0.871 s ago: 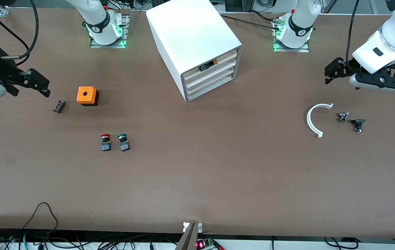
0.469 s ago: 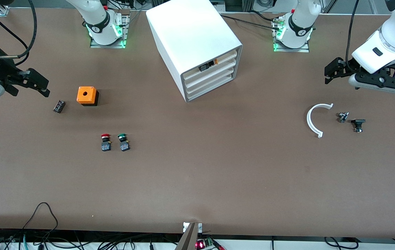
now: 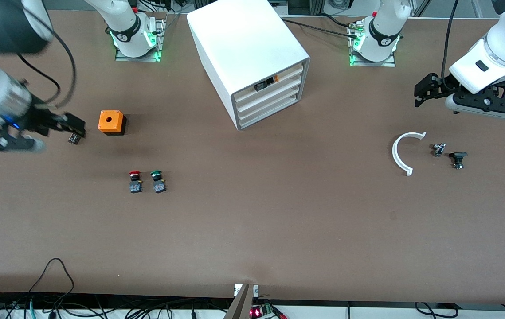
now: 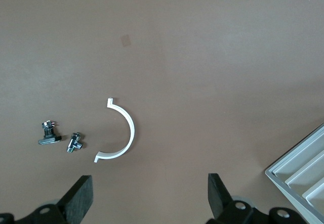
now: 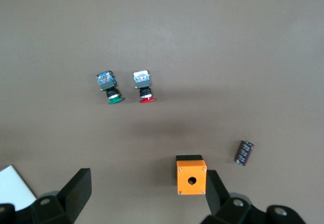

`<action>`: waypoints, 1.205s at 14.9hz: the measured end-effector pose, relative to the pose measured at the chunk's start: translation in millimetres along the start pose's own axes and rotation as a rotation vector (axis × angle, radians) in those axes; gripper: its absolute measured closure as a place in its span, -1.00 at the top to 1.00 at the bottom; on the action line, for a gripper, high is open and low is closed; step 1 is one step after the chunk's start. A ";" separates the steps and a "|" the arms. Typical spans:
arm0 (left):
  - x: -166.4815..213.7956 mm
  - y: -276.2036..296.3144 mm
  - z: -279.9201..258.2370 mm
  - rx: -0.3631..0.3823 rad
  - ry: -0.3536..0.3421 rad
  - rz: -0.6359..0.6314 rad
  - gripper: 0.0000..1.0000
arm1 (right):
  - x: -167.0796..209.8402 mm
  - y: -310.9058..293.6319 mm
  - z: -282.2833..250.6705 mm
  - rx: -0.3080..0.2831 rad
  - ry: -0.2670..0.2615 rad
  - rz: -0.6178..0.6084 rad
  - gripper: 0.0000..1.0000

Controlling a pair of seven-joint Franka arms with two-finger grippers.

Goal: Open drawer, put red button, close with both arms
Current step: 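Reach the right gripper down toward the red push button, then grasp the red button with the right gripper while the left gripper reaches the drawer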

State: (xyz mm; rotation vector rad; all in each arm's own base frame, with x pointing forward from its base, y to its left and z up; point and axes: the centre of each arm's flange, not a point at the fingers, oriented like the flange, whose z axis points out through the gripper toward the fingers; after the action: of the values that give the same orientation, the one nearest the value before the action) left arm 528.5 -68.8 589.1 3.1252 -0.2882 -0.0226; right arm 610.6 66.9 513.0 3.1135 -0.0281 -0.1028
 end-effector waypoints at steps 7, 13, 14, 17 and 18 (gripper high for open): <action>-13.9 23.6 19.2 -0.158 -0.191 0.013 1.00 | 34.6 -14.0 130.4 0.013 0.033 -0.132 1.00; 5.4 75.8 75.9 -0.547 -0.373 0.072 1.00 | 43.9 -34.1 235.6 0.024 0.078 -0.271 1.00; 9.5 83.2 86.2 -0.608 -0.388 0.105 1.00 | 45.1 -34.1 250.9 0.024 0.090 -0.285 1.00; 18.2 112.6 124.3 -0.750 -0.422 0.230 1.00 | 45.6 -34.1 290.5 0.025 0.126 -0.296 1.00; 21.3 121.0 139.9 -0.803 -0.428 0.256 0.99 | 45.1 -34.3 302.3 0.026 0.132 -0.296 1.00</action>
State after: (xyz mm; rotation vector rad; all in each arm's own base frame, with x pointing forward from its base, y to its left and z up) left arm 525.3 -191.9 449.4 2.2425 -0.5184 -0.6339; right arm 636.2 92.5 207.5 3.1178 0.4374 0.0983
